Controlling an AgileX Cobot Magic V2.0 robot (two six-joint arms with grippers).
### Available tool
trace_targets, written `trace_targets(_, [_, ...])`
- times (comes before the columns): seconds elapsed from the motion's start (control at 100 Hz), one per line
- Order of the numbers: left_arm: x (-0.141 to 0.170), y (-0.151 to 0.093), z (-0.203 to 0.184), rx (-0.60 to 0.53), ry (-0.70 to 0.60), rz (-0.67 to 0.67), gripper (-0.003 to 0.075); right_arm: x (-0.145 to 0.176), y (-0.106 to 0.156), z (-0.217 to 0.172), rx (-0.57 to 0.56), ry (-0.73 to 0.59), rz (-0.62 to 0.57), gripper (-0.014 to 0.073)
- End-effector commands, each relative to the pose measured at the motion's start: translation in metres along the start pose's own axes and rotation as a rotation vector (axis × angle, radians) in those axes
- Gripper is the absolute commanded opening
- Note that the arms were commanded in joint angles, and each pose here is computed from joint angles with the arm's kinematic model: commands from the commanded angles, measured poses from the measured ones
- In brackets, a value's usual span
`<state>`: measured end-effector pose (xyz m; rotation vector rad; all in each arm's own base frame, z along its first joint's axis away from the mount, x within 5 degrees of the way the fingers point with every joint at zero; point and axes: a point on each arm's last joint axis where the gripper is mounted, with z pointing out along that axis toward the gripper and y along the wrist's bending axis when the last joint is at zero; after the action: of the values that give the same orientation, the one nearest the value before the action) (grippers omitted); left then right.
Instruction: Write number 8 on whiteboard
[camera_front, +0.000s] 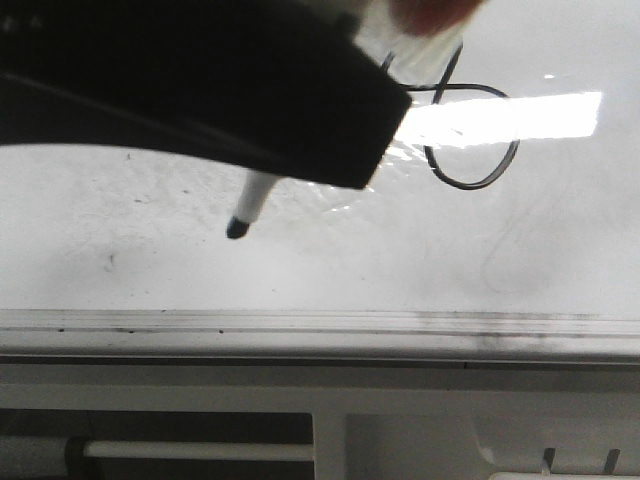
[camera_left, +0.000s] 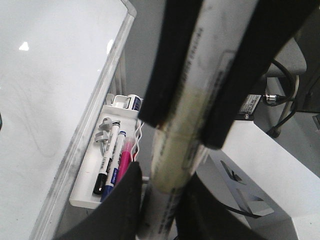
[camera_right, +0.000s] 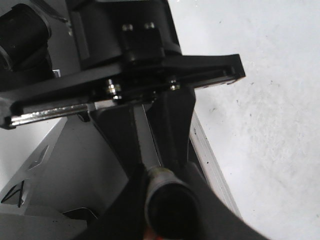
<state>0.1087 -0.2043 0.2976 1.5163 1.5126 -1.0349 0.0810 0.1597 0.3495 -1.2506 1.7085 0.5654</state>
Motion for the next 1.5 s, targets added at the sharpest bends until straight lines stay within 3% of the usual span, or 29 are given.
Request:
trace_targets(0.0, [-0.019,-0.003,-0.005,0.008,-0.099,-0.061,-0.0008,-0.017,-0.003,-0.005,0.021,-0.099,-0.023,-0.0071])
trace_targets(0.12, [-0.018,-0.003,-0.005,0.008,-0.086,-0.047,-0.002,-0.017,-0.003,-0.005,0.022,-0.106,-0.023,-0.0069])
trace_targets(0.19, [-0.016,-0.003,-0.005,0.007,-0.08,-0.047,-0.002,-0.017,-0.003,-0.005,0.022,-0.106,-0.023,-0.0026])
trace_targets(0.29, [-0.01,-0.003,-0.003,0.009,-0.065,-0.058,-0.002,-0.019,-0.003,-0.008,0.026,-0.127,-0.023,0.0145])
trace_targets(0.41, [-0.001,-0.002,-0.002,-0.013,-0.044,-0.077,-0.002,-0.023,-0.005,-0.018,0.04,-0.193,-0.022,0.0424])
trace_targets(0.49, [0.003,-0.001,-0.001,-0.033,-0.035,-0.087,-0.002,-0.026,-0.005,-0.027,0.05,-0.244,-0.023,0.0489])
trace_targets(0.57, [0.003,0.001,-0.001,-0.057,-0.047,-0.112,-0.002,-0.028,-0.006,-0.037,0.058,-0.292,-0.023,0.0465])
trace_targets(0.66, [0.002,0.008,-0.001,-0.127,-0.076,-0.182,-0.0021,-0.029,-0.006,-0.046,0.064,-0.331,-0.023,0.0366])
trace_targets(0.71, [0.002,0.014,-0.002,-0.192,-0.091,-0.25,-0.0021,-0.03,-0.006,-0.051,0.068,-0.35,-0.023,0.0272])
trace_targets(0.84, [0.005,0.032,-0.008,-0.397,-0.115,-0.407,-0.0021,-0.028,-0.006,-0.063,0.078,-0.378,-0.031,-0.0074])
trace_targets(0.98, [0.007,0.044,-0.014,-0.552,-0.15,-0.496,-0.0021,-0.025,-0.007,-0.071,0.097,-0.367,-0.059,-0.0057])
trace_targets(1.27, [0.018,0.061,-0.015,-0.712,-0.163,-0.657,-0.0021,-0.023,-0.007,-0.072,0.093,-0.358,-0.023,-0.0057])
trace_targets(1.49, [0.026,0.072,-0.016,-0.834,-0.133,-0.69,-0.0021,-0.023,-0.007,-0.072,0.09,-0.358,-0.005,-0.0057])
